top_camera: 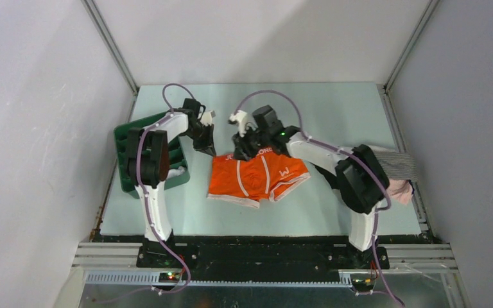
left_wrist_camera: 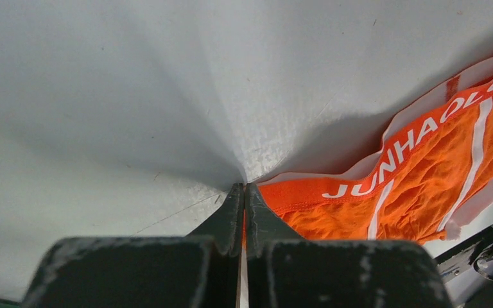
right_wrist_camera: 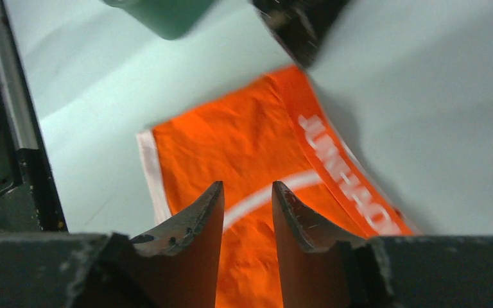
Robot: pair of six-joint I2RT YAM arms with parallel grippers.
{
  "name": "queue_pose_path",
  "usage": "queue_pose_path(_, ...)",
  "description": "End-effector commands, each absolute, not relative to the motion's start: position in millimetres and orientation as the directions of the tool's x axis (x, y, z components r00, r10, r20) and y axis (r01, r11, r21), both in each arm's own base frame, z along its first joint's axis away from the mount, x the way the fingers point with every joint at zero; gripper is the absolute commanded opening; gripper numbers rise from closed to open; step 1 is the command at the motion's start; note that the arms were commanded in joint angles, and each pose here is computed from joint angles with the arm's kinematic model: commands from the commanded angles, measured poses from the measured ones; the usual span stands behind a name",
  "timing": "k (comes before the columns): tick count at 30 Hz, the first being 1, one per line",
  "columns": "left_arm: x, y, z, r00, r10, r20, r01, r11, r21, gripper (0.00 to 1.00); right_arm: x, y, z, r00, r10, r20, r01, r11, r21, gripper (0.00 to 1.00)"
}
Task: Roll the underwear
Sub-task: Fold the underwear at the center of the board.
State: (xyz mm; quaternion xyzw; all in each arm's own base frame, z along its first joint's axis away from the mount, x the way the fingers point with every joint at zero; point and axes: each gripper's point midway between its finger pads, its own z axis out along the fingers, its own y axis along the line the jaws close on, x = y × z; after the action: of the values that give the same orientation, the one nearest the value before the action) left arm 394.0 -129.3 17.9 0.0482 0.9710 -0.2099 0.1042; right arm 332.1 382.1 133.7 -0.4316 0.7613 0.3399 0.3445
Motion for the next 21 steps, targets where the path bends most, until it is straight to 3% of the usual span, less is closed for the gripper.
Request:
queue_pose_path(1,393,-126,31,-0.966,0.041,-0.256,0.142,0.91,-0.389,0.0,305,442,150,-0.182,-0.446,-0.876,-0.98,0.154,0.125,0.36)
queue_pose_path(12,382,-119,32,-0.964,0.022,-0.265,0.128,0.912,-0.389,0.0,222,509,105,0.039,-0.458,-0.888,-0.976,-0.21,0.065,0.24)
queue_pose_path(17,383,-117,32,-0.959,0.019,-0.281,0.129,0.917,-0.379,0.0,216,514,80,0.038,-0.508,-0.86,-0.976,-0.205,0.078,0.34)
queue_pose_path(21,383,-119,30,-0.961,0.008,-0.276,0.12,0.913,-0.39,0.0,221,513,60,0.038,-0.548,-0.836,-0.981,-0.18,0.074,0.35)
